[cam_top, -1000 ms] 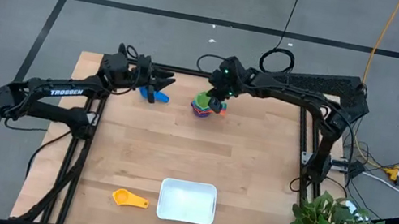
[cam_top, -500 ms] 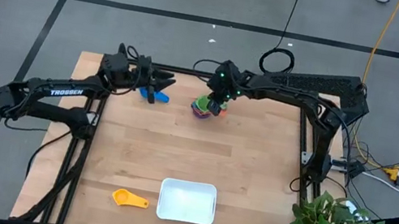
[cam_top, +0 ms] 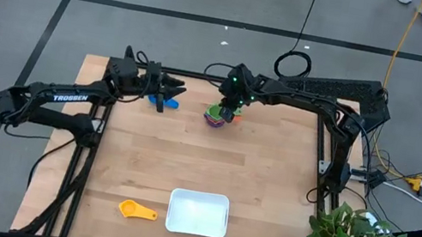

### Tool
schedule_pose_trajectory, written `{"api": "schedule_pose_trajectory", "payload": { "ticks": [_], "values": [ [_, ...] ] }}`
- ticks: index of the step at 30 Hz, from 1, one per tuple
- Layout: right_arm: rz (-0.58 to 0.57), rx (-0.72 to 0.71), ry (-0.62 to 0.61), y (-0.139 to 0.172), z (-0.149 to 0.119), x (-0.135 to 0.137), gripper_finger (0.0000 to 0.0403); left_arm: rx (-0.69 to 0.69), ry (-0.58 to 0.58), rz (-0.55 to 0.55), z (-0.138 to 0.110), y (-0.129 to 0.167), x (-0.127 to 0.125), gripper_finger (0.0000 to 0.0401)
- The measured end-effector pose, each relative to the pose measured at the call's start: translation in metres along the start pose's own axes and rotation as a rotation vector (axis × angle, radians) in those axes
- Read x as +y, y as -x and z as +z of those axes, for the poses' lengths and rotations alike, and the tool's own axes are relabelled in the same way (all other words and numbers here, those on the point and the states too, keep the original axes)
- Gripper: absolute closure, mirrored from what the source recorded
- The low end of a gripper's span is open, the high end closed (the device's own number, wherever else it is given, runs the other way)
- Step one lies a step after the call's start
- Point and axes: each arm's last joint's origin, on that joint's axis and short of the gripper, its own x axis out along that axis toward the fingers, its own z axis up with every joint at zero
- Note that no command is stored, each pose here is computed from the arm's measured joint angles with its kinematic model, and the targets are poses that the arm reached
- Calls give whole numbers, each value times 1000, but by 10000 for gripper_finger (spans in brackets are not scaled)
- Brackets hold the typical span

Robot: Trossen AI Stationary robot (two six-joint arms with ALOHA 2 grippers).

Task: Nest measuring cups in basket
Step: Stack the green measuring cup on the light blue measuring cup, then stack the dark blue measuring cup on the green measuring cup

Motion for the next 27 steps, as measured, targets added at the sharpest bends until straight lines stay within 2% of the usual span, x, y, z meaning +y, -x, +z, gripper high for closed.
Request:
{"api": "schedule_pose_trajectory", "payload": {
  "ticks": [7, 9, 11, 13, 16, 19, 22, 27],
  "values": [
    [-7, -30, 13, 29, 7, 4, 253, 70, 63, 27, -7, 1, 4, 274],
    [-11, -51, 28, 44, 10, 6, 247, 57, 103, 14, 0, -1, 3, 274],
    [-19, -80, 61, 59, 13, 9, 246, 54, 77, -36, 15, -5, -2, 274],
    [-24, -101, 78, 74, 15, 11, 249, 117, 37, -43, 25, -8, -6, 274],
    [-28, -125, 89, 94, 16, 15, 253, 265, -17, 49, 40, -8, -7, 274],
    [-39, -199, 109, 108, 7, 19, 256, 412, -72, 204, 50, -5, -4, 274],
    [-56, -333, 115, 113, -13, 25, 256, 578, -93, 340, 47, -2, 4, 274],
    [-85, -617, 101, 116, -58, 32, 257, 814, -70, 432, 27, -2, 21, 274]
  ]
}}
